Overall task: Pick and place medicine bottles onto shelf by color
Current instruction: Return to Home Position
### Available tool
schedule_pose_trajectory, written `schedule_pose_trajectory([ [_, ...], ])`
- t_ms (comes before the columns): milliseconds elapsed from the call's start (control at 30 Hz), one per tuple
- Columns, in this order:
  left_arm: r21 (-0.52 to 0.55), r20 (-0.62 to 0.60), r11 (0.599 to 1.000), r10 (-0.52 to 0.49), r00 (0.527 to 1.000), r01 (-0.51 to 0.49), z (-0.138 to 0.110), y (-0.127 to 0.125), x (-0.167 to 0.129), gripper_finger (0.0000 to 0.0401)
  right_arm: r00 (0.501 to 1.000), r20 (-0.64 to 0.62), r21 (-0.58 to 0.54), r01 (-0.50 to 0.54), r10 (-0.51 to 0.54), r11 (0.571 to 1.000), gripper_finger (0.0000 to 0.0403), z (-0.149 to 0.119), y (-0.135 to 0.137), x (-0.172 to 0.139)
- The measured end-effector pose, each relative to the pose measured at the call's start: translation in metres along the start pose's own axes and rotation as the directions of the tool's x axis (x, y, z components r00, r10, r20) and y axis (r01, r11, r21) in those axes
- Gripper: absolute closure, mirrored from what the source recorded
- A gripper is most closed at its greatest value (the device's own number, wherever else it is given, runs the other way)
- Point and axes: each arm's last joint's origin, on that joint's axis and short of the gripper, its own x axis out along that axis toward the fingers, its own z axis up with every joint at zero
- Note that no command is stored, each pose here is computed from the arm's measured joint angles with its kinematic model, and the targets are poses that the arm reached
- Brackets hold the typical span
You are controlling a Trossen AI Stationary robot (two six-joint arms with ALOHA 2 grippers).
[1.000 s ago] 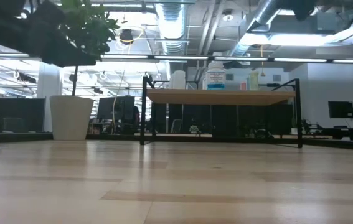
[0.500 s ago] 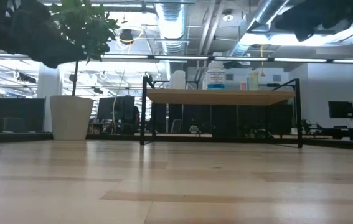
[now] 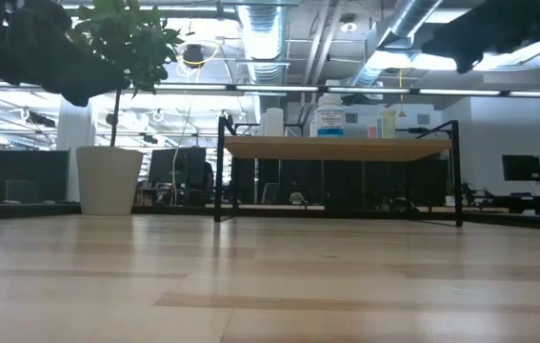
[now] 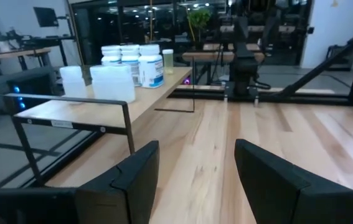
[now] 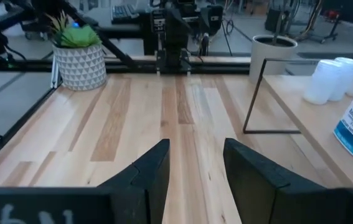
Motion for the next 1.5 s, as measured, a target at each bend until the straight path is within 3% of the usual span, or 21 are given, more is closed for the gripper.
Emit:
schedule_pose_trajectory([
  [200, -0.011, 0.027, 0.999, -0.032, 0.999, 0.033, 0.003, -0.001, 0.000, 0.0202, 0.998, 0.056, -0.018, -0.001, 0.002, 1.000, 0.0230, -0.025, 0.001, 0.009],
  [333, -0.024, 0.029, 0.999, -0.031, 0.999, 0.032, 0.003, -0.001, 0.000, 0.0202, 0.998, 0.067, -0.022, 0.007, -0.006, 1.000, 0.0234, -0.027, 0.000, 0.008],
  [600, -0.034, 0.059, 0.998, -0.042, 0.997, 0.044, -0.022, -0.003, 0.008, 0.0202, 1.000, 0.019, -0.003, 0.007, -0.007, 1.000, 0.0252, -0.033, -0.001, 0.005],
  [867, -0.021, 0.085, 0.999, -0.037, 0.996, 0.039, -0.017, -0.003, 0.007, 0.0202, 1.000, 0.002, -0.008, 0.007, -0.007, 1.000, 0.0273, -0.058, -0.001, 0.010],
  [1067, -0.068, 0.066, 0.997, -0.039, 0.997, 0.043, -0.019, -0.003, 0.008, 0.0202, 1.000, 0.018, -0.046, 0.008, -0.007, 0.999, 0.0287, -0.070, -0.002, 0.007],
  [1500, -0.080, 0.062, 0.996, -0.041, 0.997, 0.046, -0.020, -0.003, 0.008, 0.0202, 0.984, 0.176, -0.028, 0.010, -0.004, 1.000, 0.0305, -0.092, -0.008, -0.010],
])
